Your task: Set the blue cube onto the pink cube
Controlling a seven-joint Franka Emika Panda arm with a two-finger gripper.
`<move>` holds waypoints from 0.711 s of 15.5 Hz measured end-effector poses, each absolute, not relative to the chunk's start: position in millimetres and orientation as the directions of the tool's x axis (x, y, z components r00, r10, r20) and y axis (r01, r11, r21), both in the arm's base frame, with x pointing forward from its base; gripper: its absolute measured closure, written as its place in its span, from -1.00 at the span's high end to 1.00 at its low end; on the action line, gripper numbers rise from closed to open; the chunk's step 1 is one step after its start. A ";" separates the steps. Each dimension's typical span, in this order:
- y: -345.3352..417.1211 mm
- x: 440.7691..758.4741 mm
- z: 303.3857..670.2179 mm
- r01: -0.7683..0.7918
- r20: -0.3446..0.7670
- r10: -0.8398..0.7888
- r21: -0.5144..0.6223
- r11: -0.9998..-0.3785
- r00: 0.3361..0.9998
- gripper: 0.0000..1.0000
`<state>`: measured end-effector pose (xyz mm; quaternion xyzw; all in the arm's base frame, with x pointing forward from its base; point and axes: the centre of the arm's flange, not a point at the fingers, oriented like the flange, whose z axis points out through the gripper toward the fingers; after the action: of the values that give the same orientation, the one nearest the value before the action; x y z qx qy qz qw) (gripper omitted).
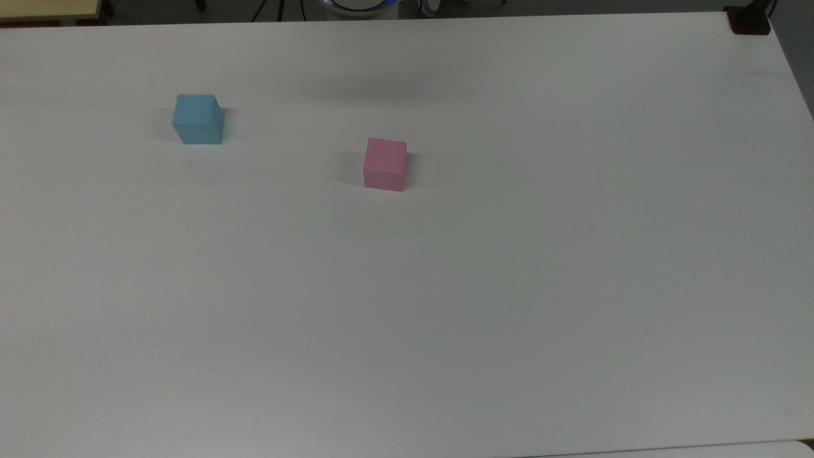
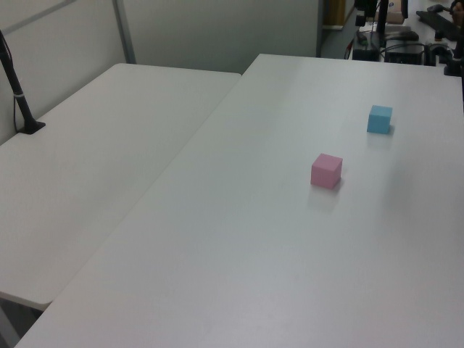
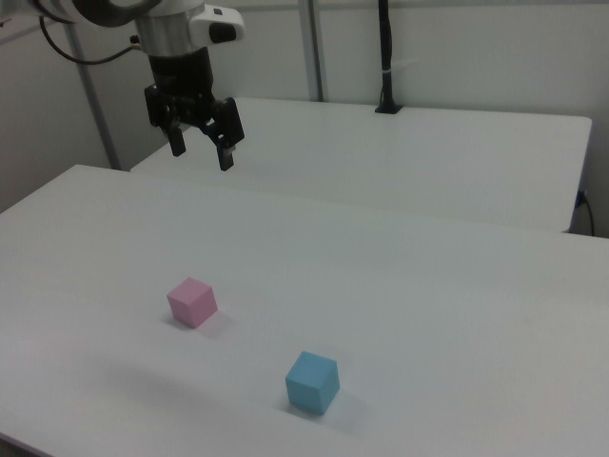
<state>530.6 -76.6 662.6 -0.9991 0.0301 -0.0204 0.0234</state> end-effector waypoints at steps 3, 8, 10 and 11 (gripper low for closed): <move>-76.5 530.7 656.8 -0.060 0.026 -0.061 -0.049 -0.997 0.998 1.00; -99.9 525.2 632.3 0.124 -0.046 0.123 0.008 -0.992 0.991 1.00; -120.2 520.1 611.8 0.261 -0.102 0.259 0.007 -0.965 0.961 1.00; -134.8 515.9 599.9 0.284 -0.129 0.282 -0.004 -0.959 0.951 1.00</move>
<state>515.9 -134.8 599.9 -0.9876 -0.1432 0.0640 -0.0074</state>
